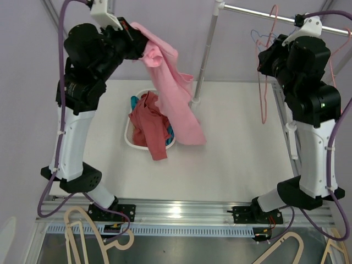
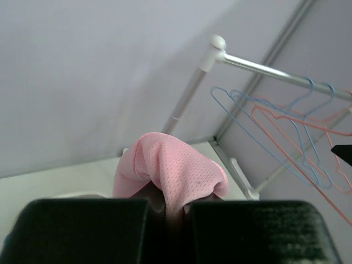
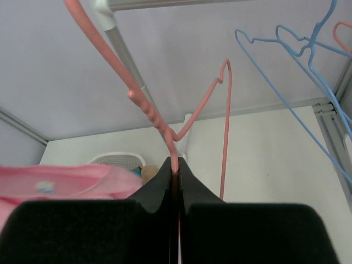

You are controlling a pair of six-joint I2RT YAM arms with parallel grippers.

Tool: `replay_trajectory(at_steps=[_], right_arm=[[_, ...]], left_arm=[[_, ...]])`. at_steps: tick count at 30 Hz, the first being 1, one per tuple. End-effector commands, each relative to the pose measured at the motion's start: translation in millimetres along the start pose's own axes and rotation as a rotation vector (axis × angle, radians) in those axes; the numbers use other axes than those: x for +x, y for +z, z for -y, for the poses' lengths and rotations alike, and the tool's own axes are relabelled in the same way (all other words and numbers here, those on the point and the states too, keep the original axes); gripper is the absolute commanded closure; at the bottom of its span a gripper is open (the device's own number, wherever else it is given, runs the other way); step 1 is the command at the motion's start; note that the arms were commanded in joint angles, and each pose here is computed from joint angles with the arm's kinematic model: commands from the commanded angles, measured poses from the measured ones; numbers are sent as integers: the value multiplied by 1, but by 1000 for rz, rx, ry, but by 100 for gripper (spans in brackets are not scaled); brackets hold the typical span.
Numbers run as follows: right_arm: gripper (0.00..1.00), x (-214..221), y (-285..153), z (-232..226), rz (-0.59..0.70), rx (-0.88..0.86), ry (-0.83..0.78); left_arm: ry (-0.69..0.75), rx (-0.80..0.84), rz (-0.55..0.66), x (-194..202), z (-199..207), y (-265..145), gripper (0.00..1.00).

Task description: Remove the t-shirt from the hanger

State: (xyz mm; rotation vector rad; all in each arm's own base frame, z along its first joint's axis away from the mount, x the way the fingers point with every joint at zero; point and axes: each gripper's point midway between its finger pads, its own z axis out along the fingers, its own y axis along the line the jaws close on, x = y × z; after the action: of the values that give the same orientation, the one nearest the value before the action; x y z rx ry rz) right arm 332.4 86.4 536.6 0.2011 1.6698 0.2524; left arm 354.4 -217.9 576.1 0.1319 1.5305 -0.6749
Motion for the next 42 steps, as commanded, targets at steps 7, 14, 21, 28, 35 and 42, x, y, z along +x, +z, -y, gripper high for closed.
replay_trajectory(at_steps=[7,14,21,28,35,42], right_arm=[[100,-21,77,18,37,-142,37],[100,-28,118,16,64,-236,52],[100,-25,149,22,78,-228,52],[100,1,177,41,35,-160,59],[100,20,183,47,-5,-134,45],[100,39,173,47,-27,-104,24]], left_arm=[[75,-203,107,-30,-74,-12,99],[52,-294,-35,43,-127,24,99],[-86,-433,-265,173,-192,47,99],[-193,-533,-586,314,-233,43,99],[-285,-538,-718,388,-240,27,99],[-294,-530,-744,404,-240,16,76]])
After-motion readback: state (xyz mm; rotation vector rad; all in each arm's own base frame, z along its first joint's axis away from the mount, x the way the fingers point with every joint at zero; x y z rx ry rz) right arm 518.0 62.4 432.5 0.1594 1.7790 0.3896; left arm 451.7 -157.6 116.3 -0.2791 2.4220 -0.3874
